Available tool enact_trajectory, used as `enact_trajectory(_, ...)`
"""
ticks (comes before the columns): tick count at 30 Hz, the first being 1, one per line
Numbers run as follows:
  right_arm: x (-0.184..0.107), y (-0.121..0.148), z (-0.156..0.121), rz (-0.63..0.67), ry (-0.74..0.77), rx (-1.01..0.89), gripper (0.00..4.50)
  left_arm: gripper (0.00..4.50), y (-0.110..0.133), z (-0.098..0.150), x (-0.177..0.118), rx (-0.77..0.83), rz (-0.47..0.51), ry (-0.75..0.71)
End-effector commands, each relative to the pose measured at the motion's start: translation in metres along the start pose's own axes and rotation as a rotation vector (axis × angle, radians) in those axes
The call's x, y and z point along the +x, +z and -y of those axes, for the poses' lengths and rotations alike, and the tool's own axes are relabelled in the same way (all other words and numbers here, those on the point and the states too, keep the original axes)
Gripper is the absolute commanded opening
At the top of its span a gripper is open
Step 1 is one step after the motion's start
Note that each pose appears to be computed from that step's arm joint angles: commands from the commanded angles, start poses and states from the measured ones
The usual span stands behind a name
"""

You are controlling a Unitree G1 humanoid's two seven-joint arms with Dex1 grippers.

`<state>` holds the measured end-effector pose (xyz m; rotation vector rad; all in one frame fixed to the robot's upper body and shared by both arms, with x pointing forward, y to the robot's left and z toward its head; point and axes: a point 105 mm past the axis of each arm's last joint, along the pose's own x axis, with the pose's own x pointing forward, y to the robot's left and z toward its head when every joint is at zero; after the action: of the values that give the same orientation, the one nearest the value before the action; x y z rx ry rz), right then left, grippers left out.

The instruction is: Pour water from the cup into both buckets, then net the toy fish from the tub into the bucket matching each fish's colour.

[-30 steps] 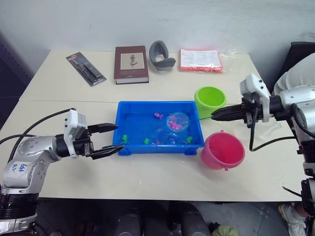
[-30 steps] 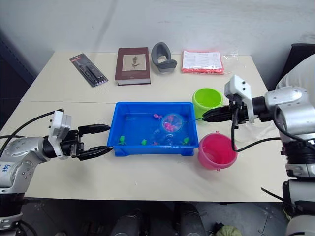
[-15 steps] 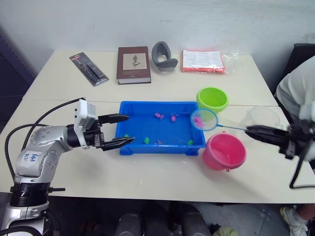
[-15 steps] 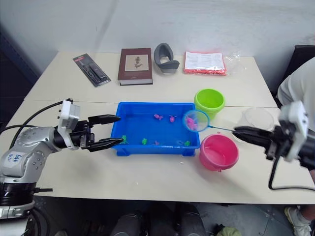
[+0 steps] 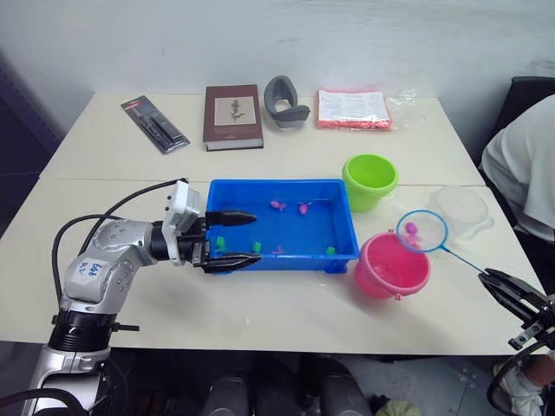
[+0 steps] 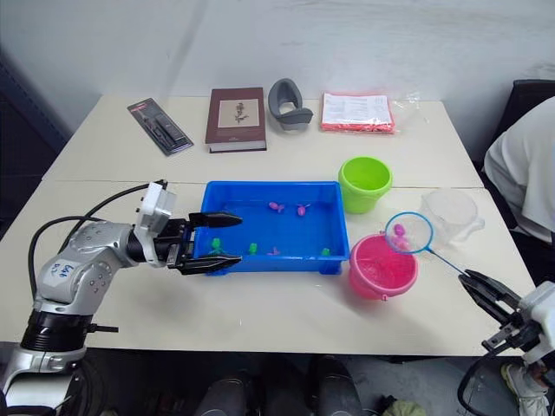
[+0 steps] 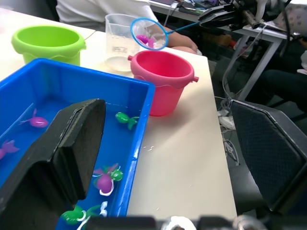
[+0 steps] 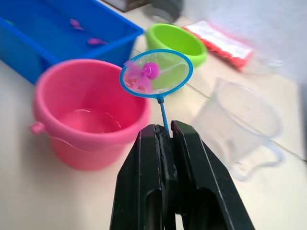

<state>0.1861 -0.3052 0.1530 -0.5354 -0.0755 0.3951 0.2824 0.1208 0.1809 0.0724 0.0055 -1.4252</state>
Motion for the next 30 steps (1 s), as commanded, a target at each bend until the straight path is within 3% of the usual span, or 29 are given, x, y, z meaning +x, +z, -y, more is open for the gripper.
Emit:
enact_trajectory(1, -0.005, 0.006, 0.001, 0.025, -0.05, -0.107, 0.0, 4.44, 0.008, 0.004, 0.003, 0.039, 0.01, -0.017)
enact_trajectory(9, -0.01, -0.002, -0.03, 0.011, 0.05, -0.563, 0.0, 4.44, 0.008, 0.0, 0.007, 0.038, 0.024, -0.012)
enact_trajectory(16, -0.01, 0.0, -0.034, 0.062, 0.07, -0.895, 0.0, 4.44, 0.005, -0.001, 0.007, 0.042, 0.02, -0.007)
enact_trajectory(26, 0.004, 0.024, -0.033, 0.153, 0.044, -1.114, 0.0, 4.44, 0.004, -0.003, 0.008, 0.046, 0.022, -0.004)
enact_trajectory(30, 0.002, 0.021, -0.028, 0.096, 0.025, -1.126, 0.0, 4.44, 0.002, -0.002, 0.009, 0.043, 0.025, -0.005)
